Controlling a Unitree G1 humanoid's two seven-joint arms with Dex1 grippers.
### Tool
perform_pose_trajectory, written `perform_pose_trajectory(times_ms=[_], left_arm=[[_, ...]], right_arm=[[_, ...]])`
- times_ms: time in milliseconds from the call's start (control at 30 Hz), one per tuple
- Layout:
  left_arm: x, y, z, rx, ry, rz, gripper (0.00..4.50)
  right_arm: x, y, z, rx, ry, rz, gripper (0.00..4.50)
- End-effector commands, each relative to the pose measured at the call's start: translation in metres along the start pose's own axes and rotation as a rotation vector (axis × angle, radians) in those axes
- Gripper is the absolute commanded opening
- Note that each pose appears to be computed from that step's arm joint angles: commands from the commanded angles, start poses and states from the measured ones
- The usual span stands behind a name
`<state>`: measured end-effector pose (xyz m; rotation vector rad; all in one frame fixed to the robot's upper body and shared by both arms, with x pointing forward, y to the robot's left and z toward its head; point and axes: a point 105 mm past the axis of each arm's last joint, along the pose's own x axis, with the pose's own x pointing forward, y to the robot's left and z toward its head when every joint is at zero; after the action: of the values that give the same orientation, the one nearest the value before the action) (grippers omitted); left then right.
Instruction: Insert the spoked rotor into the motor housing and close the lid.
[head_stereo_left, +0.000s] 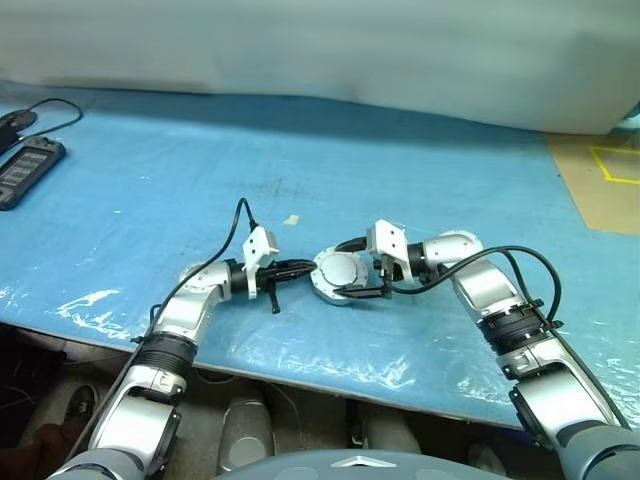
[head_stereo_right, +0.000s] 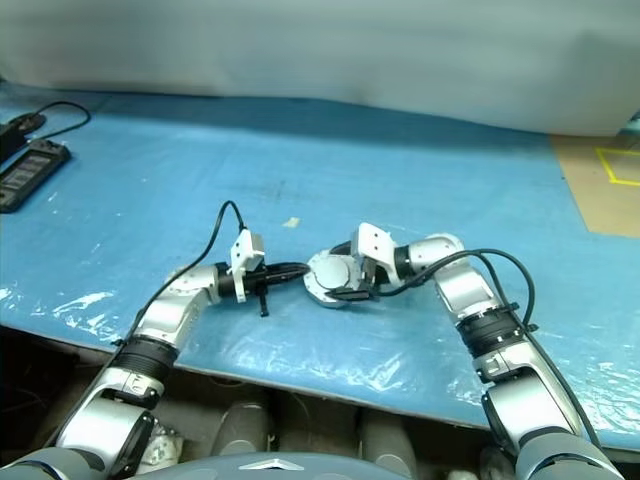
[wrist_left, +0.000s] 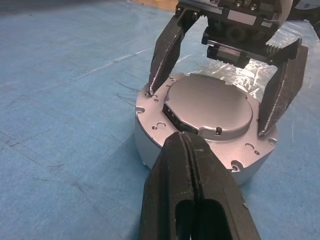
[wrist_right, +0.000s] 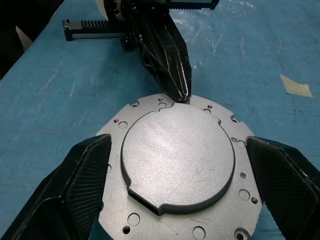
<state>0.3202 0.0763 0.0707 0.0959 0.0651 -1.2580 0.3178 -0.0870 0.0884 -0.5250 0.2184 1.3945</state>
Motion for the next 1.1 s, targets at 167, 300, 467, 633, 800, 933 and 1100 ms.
perform_pose_trajectory(times_ms=[167, 300, 467, 633, 800, 933, 1100], left_arm=[[0.001, -0.009, -0.021, -0.055, 0.057, -0.008, 0.0], [0.003, -0.009, -0.021, -0.057, 0.054, -0.009, 0.0], [0.004, -0.008, -0.02, -0.055, 0.045, -0.008, 0.0], [0.005, -0.007, -0.017, -0.05, 0.017, 0.001, 0.0], [0.007, -0.006, -0.014, -0.048, -0.003, 0.005, 0.0], [0.008, -0.005, -0.013, -0.044, -0.008, 0.007, 0.0], [0.008, -0.004, -0.012, -0.039, -0.012, 0.014, 0.0]], right_arm=[[-0.016, 0.013, 0.017, 0.017, -0.063, 0.0, 4.48], [-0.027, 0.008, 0.033, 0.025, -0.127, -0.05, 4.48], [-0.041, -0.002, 0.051, 0.059, -0.214, -0.123, 4.48], [-0.063, -0.006, 0.039, 0.197, -0.218, -0.191, 4.48], [-0.078, 0.0, 0.016, 0.446, -0.158, -0.219, 4.48], [-0.082, 0.01, 0.013, 0.645, -0.172, -0.182, 4.48], [-0.079, 0.023, 0.009, 0.813, -0.157, -0.138, 4.48]])
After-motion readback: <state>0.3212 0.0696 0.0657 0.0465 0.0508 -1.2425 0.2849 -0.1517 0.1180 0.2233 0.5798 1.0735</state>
